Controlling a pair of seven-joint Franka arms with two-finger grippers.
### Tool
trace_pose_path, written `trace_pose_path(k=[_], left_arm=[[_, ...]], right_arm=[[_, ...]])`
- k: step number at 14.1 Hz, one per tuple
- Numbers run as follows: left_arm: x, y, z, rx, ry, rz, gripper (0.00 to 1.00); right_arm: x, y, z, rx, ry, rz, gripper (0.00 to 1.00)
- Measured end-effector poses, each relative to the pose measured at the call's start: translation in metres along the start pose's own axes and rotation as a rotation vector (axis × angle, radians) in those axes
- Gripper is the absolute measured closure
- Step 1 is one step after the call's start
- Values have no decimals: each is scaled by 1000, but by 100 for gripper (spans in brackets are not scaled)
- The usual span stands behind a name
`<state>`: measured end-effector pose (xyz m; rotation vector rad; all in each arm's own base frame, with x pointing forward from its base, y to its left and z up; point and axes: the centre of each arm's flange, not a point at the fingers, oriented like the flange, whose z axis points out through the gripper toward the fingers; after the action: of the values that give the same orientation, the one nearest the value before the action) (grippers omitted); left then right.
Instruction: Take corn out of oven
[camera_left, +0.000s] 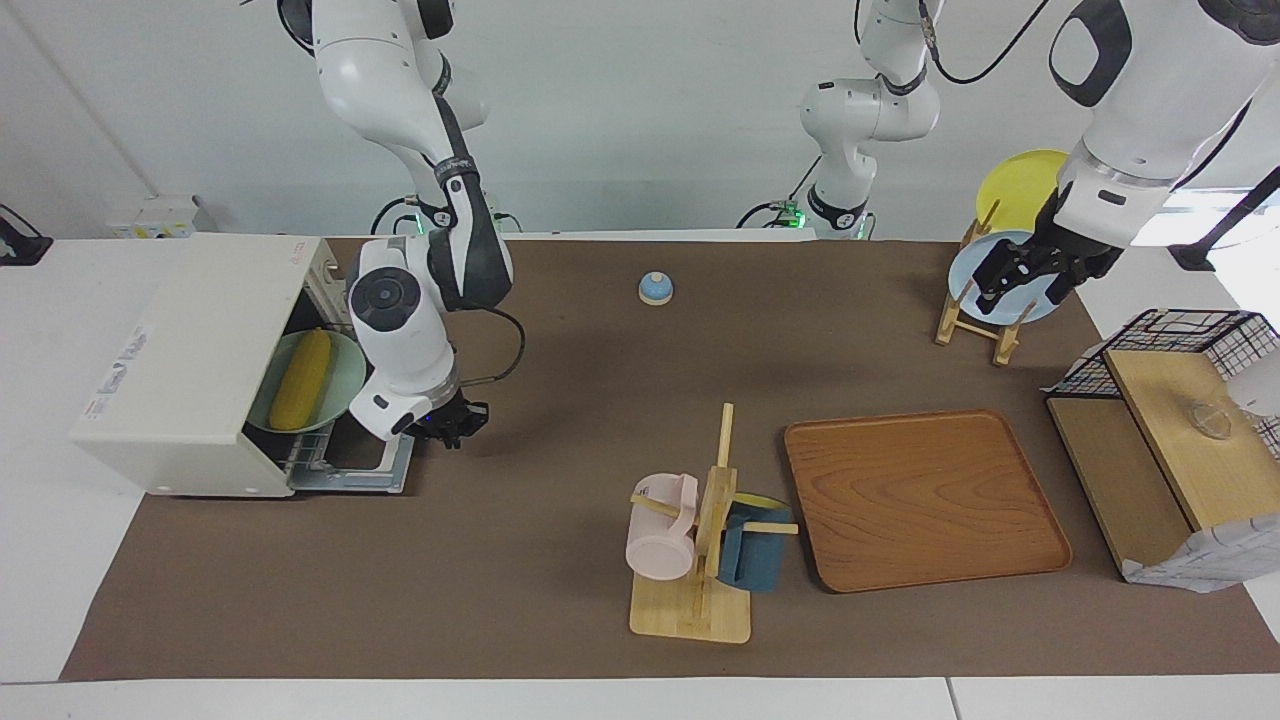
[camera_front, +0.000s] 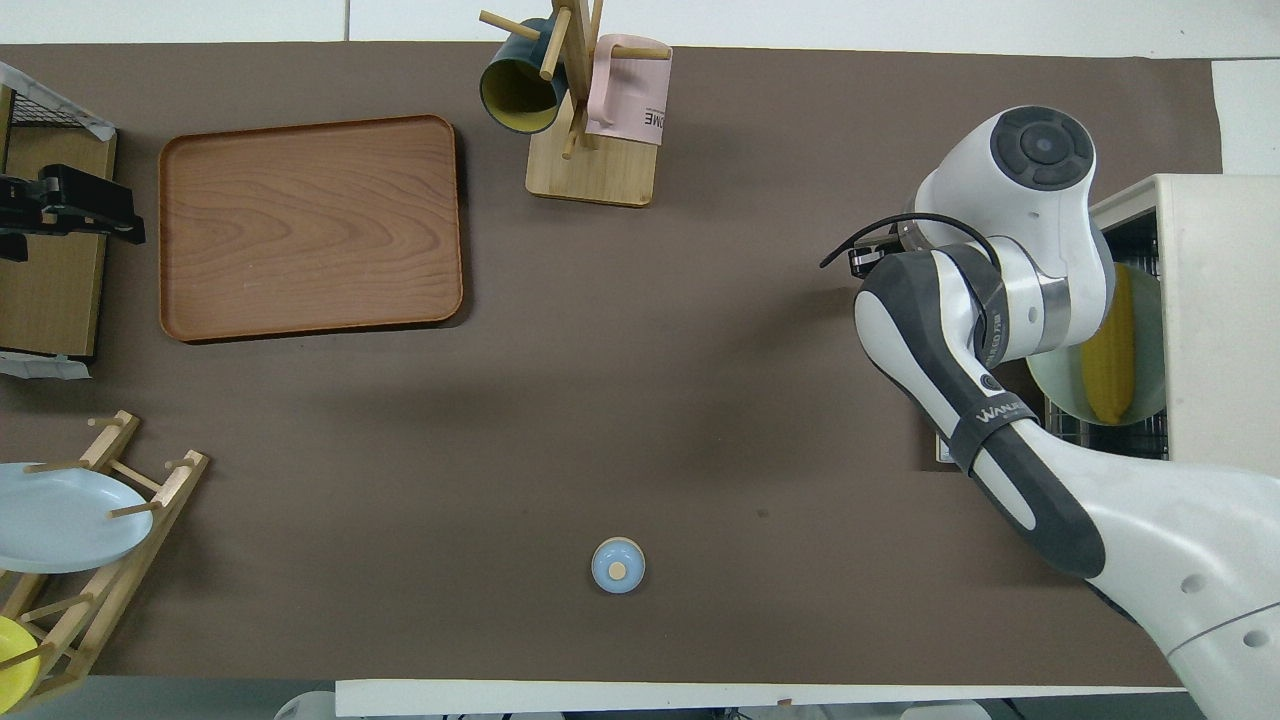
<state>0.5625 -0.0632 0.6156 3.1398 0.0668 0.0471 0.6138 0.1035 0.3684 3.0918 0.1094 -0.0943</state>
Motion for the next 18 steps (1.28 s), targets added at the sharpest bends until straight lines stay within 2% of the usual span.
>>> trace_pose_path(k=[2,4,7,11,13,14,16,18], left_arm=[[0,0,0,0,0,0,0],[0,0,0,0,0,0,0],[0,0,0,0,0,0,0],[0,0,0,0,0,0,0],[0,0,0,0,0,0,0],[0,0,0,0,0,0,0],[0,0,0,0,0,0,0],[0,0,0,0,0,0,0]], right_arm=[[-12,32,-29,1,-35,49,64],[-27,71,-47,6,-85,107,40],[-39,101,-37,12,-126,149,39],[-49,122,3,20,-90,131,40],[-57,123,15,3,-89,73,41],[-60,123,15,-14,-90,47,48],[-62,119,10,-64,-85,-6,77],[-60,100,3,-114,-77,-70,94]])
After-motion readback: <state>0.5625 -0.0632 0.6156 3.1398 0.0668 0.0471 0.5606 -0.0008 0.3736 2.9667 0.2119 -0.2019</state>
